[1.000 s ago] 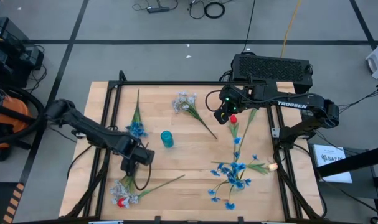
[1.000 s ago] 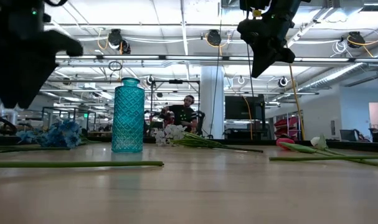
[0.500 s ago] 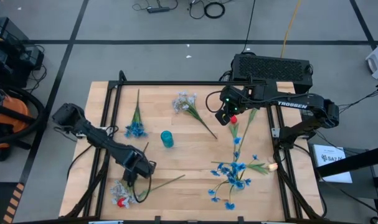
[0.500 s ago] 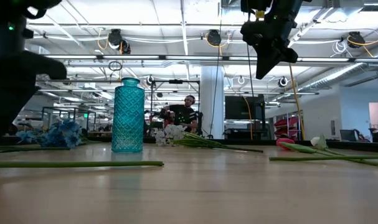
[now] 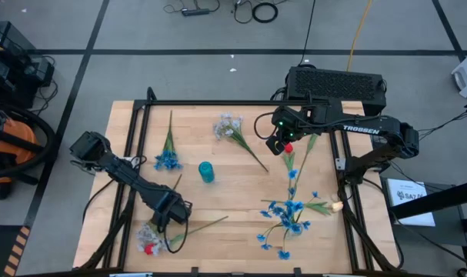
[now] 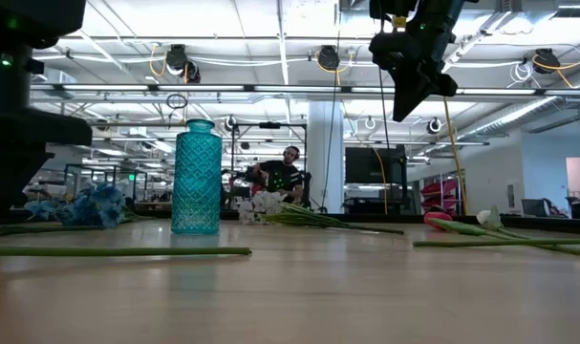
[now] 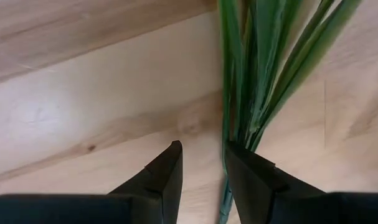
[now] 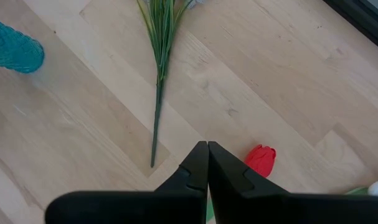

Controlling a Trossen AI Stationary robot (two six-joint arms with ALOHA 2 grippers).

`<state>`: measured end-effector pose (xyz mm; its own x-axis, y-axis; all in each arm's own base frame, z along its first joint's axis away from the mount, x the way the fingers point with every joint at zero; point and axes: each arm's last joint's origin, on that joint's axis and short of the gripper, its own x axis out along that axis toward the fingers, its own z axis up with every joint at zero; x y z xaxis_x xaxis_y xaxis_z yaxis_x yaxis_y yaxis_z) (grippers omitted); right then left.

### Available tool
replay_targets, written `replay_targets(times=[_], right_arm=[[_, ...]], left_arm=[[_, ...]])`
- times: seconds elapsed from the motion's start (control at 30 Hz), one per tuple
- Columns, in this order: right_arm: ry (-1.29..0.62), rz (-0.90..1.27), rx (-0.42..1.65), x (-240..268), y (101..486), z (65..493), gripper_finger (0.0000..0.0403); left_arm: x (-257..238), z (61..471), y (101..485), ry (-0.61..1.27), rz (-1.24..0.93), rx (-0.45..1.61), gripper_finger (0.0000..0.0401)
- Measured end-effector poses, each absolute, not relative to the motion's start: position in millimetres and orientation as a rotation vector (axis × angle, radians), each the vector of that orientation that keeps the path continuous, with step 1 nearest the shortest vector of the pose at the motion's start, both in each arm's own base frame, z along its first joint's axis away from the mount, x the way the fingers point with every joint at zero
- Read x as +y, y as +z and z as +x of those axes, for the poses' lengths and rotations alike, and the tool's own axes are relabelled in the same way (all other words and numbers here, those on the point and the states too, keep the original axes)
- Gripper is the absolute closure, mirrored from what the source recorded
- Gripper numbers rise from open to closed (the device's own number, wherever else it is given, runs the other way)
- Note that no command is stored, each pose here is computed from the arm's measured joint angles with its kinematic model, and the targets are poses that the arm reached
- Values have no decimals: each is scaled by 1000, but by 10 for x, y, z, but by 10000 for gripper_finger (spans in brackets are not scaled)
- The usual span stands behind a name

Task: Sort flowers into vase by color
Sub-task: Put the bottom white flower into the blue vase

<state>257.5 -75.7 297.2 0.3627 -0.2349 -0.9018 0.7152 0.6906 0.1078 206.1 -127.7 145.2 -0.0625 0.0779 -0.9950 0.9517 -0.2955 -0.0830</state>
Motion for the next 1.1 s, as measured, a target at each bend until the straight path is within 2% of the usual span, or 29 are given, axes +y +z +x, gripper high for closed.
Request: replay_targets(times=[0.17, 0.47, 0.7, 0.93, 1.1], right_arm=[[-652, 543, 1028, -758, 2973, 2575, 403], [-651, 546, 1016, -759, 2977, 2584, 403], [-648, 547, 996, -764, 2985, 2601, 403], [-653, 551, 993, -765, 2986, 2601, 403], [-655, 551, 992, -766, 2986, 2601, 403]], left_arm=[[-1255, 2042, 1514, -1411, 1519, 1191, 276], [-1240, 2024, 1620, -1409, 1525, 1200, 276], [-1202, 1926, 1514, -1476, 1470, 1230, 276], [-1225, 1941, 1401, -1456, 1441, 1130, 276], [-1217, 1924, 1333, -1452, 1411, 1161, 276]])
